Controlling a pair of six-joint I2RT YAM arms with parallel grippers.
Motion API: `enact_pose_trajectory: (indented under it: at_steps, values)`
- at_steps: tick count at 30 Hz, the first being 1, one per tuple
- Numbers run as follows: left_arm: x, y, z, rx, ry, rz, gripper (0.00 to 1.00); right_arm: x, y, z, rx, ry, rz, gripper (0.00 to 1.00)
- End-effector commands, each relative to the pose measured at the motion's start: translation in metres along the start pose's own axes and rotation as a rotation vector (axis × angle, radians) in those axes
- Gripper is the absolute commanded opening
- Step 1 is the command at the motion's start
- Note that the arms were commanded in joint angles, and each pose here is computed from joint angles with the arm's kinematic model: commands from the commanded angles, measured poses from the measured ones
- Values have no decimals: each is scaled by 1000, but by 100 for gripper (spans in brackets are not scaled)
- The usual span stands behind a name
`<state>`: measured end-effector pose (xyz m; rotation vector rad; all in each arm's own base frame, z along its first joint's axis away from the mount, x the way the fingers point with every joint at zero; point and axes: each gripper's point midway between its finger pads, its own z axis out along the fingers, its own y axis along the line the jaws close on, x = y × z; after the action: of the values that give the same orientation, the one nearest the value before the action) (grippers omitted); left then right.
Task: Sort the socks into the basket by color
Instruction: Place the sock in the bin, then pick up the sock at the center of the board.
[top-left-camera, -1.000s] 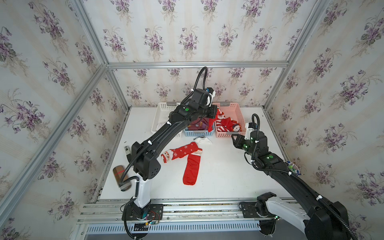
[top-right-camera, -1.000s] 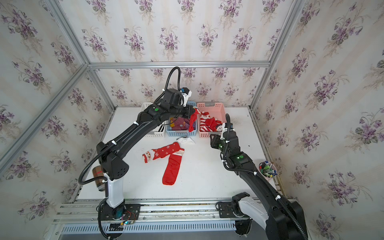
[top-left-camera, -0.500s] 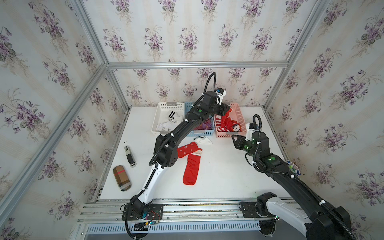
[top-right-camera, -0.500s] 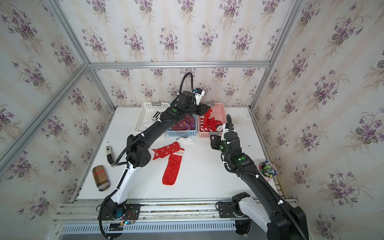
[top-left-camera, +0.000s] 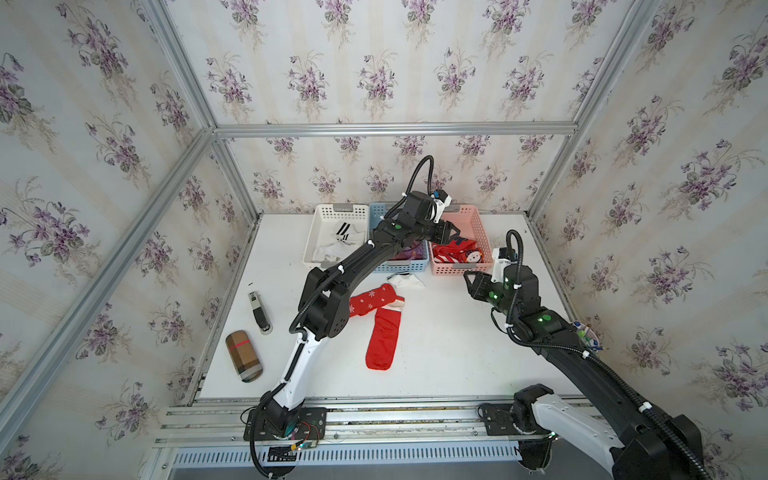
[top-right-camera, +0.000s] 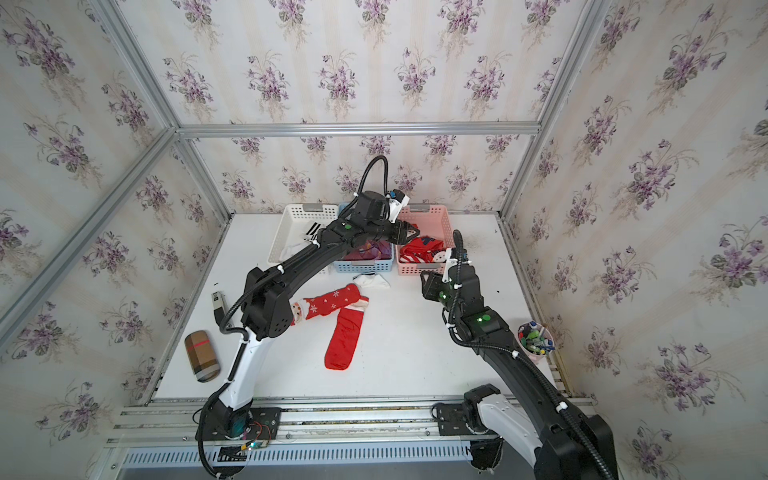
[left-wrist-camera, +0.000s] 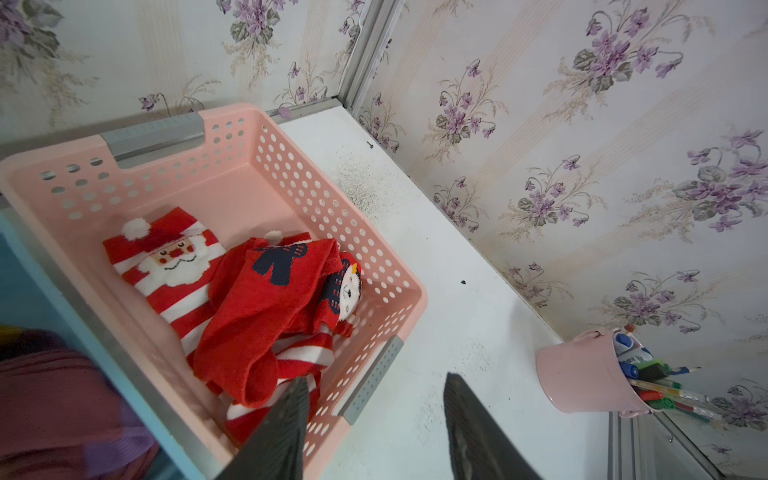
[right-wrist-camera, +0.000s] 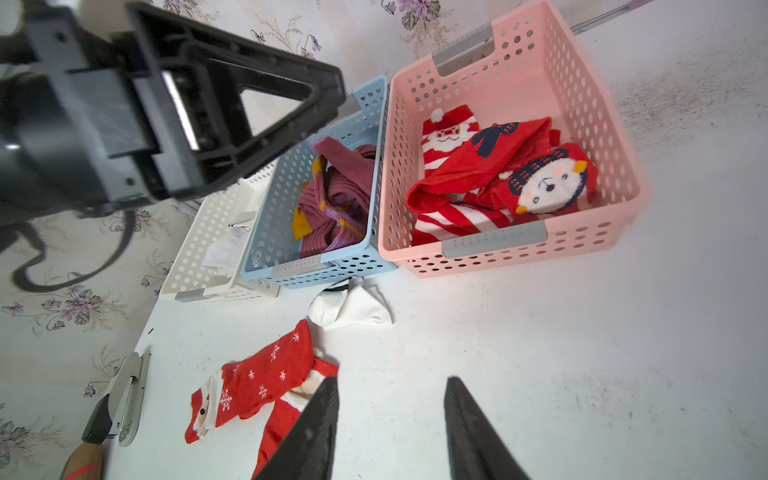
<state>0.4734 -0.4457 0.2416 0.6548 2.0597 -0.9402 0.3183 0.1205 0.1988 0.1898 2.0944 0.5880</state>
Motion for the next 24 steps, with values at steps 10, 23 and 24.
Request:
enact_pose_trajectory:
  at_steps: [10, 23, 24]
  values:
    - [18, 19, -95, -258, -5, 55, 58, 4, -1, 16, -12, 2, 18, 44]
    - [121, 50, -187, -462, 75, -82, 59, 30, 14, 46, -87, 77, 27, 43]
    - [128, 52, -191, -473, 78, -94, 59, 32, 16, 49, -91, 83, 25, 43]
